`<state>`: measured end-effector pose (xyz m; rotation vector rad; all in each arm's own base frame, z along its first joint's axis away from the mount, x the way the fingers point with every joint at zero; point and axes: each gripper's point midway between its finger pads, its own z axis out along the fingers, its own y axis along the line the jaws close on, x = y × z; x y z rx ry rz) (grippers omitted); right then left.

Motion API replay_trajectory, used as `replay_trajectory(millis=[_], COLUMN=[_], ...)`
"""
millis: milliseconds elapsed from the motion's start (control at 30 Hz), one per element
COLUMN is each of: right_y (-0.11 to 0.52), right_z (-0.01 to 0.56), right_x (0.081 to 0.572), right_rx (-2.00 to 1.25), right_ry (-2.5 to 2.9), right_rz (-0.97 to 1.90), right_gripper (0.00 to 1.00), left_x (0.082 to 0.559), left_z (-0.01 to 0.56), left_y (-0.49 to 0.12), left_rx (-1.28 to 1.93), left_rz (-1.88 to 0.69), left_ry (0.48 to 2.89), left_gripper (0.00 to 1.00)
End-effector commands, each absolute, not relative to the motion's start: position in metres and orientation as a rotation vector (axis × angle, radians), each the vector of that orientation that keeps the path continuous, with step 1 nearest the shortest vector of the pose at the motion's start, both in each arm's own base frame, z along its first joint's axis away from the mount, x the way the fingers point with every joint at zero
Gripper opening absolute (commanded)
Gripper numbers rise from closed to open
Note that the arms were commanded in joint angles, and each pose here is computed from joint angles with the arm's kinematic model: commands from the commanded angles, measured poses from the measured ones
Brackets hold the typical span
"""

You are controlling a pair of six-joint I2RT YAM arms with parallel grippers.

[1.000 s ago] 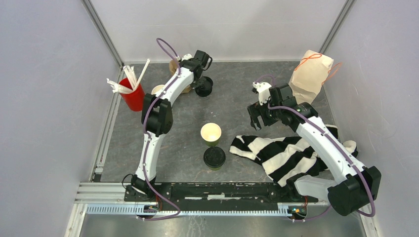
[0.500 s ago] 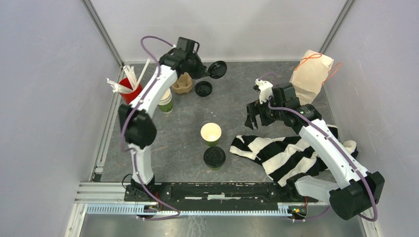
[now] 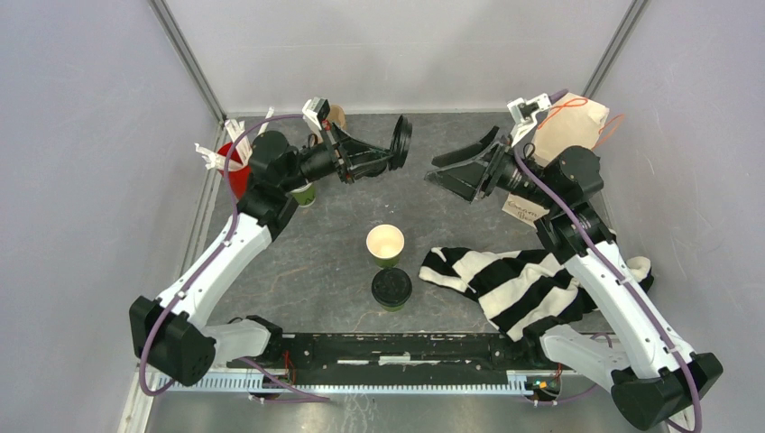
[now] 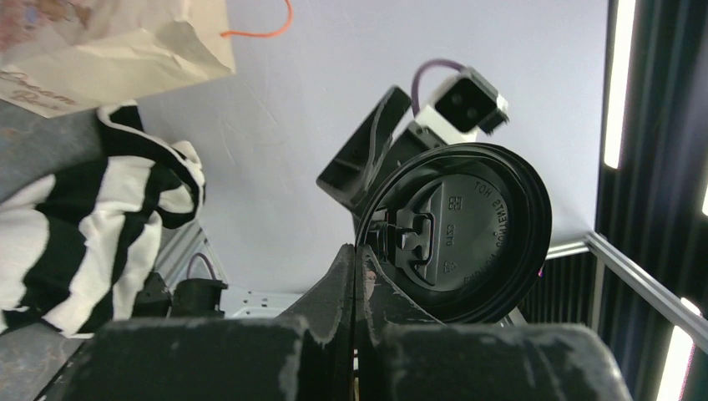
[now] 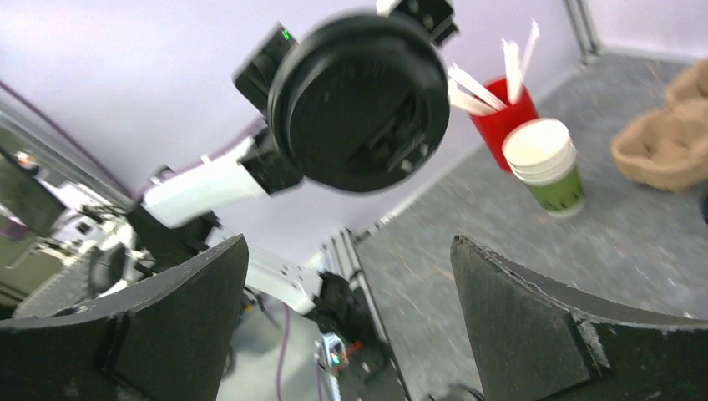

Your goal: Pack the takeout coffee

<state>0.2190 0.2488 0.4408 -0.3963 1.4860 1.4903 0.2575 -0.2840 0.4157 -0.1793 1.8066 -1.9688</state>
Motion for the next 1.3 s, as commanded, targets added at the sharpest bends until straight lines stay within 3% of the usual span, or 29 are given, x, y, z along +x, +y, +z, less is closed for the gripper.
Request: replay_trajectory(millis=[0, 1100, 1267], right_y=[0.253, 0.283, 0.283], right_z=[0.489, 0.487, 0.487], right_x=[0.203, 0.211, 0.212], right_rx=[-0.369, -0.401, -0.399], right_ry=[1.299, 1.285, 1.287], right_rz=[1.686, 1.712, 1.716], right_gripper=[0.98, 0.98, 0.9], left_x=[0.233, 0.223, 0.222], left_z=[0.436, 0.436, 0.434], left_y=[-0.283, -0.294, -0.294], left_rx=[-0.141, -0.144, -0.157], left_rz=[-2.089, -2.109, -2.103], left_ry=[1.733, 1.75, 1.75], left_gripper=[0.02, 0.02, 0.02])
